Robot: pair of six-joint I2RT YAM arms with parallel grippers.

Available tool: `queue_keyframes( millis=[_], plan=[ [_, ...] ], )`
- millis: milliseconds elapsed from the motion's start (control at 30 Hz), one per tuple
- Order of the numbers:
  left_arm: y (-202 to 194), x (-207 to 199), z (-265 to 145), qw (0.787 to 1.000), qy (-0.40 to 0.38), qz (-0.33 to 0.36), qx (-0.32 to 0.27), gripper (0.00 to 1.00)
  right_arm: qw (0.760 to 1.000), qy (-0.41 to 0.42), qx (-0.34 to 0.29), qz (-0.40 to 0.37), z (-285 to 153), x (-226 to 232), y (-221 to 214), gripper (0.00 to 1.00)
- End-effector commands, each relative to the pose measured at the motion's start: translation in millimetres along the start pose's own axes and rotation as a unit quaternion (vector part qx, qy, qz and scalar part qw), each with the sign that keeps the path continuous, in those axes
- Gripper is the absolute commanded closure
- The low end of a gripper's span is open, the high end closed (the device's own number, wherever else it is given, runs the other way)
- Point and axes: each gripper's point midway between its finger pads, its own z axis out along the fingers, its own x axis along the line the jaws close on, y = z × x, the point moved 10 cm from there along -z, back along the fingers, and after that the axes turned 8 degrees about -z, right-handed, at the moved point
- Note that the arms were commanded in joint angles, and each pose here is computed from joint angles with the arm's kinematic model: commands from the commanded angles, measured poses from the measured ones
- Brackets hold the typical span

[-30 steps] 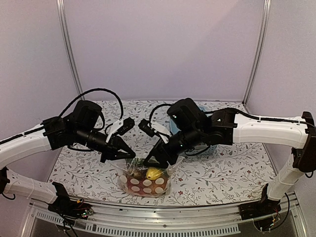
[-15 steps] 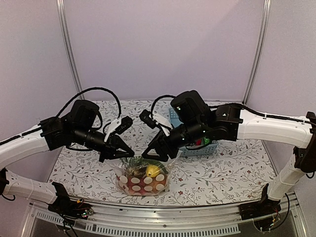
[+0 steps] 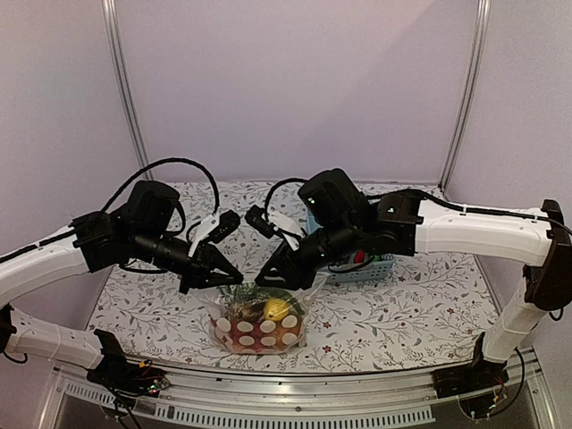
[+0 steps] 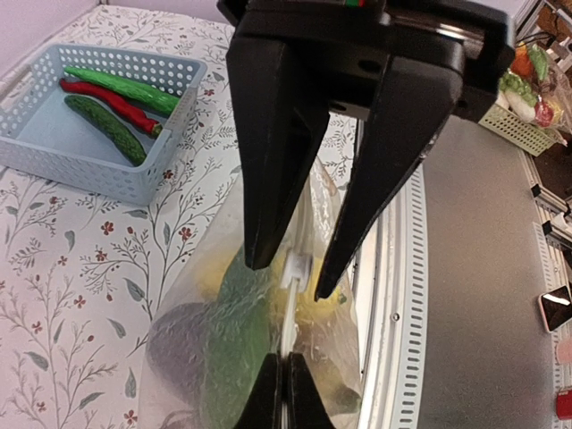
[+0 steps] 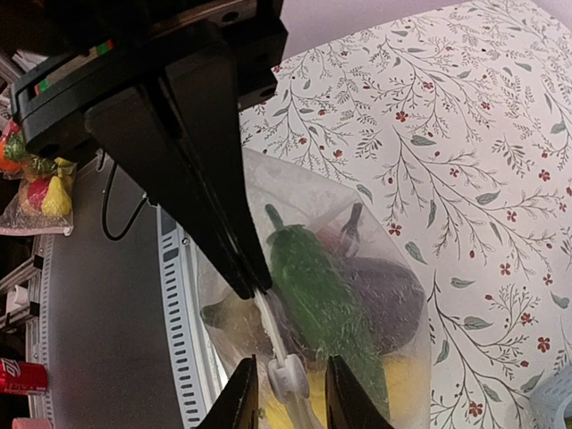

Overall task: Place the food in the zip-top bag and seal the zipper
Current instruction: Pass from the right arm to the left, then hold the zipper from the zipper food storage bag, then zip the zipper on the zipper food storage bag.

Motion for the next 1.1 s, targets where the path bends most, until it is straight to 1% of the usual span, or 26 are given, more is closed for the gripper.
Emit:
queue_keyframes(
  millis=[0, 167, 367, 667, 1067],
  plan=[
    [0, -1, -5, 1.0, 0.001, 0.007, -0.009, 1.0, 1.0, 0.002, -0.012, -0.006, 1, -3, 8, 0.79],
    [0, 0, -5, 1.0, 0.009, 0.005, -0.009, 1.0, 1.0, 0.001, -0.01, -0.005, 1, -4, 7, 0.93],
    [2, 7, -9, 0.999, 0.036, -0.007, -0.016, 1.0, 1.0, -0.008, -0.007, -0.005, -2, -5, 3, 1.0],
    [2, 20, -11, 0.998, 0.06, -0.031, -0.018, 1.0, 1.0, -0.017, 0.01, -0.009, -6, -5, -2, 1.0],
    [3, 29, -15, 0.995, 0.09, -0.045, -0.025, 1.0, 0.999, -0.032, 0.036, -0.015, -11, -6, -9, 1.0]
  ],
)
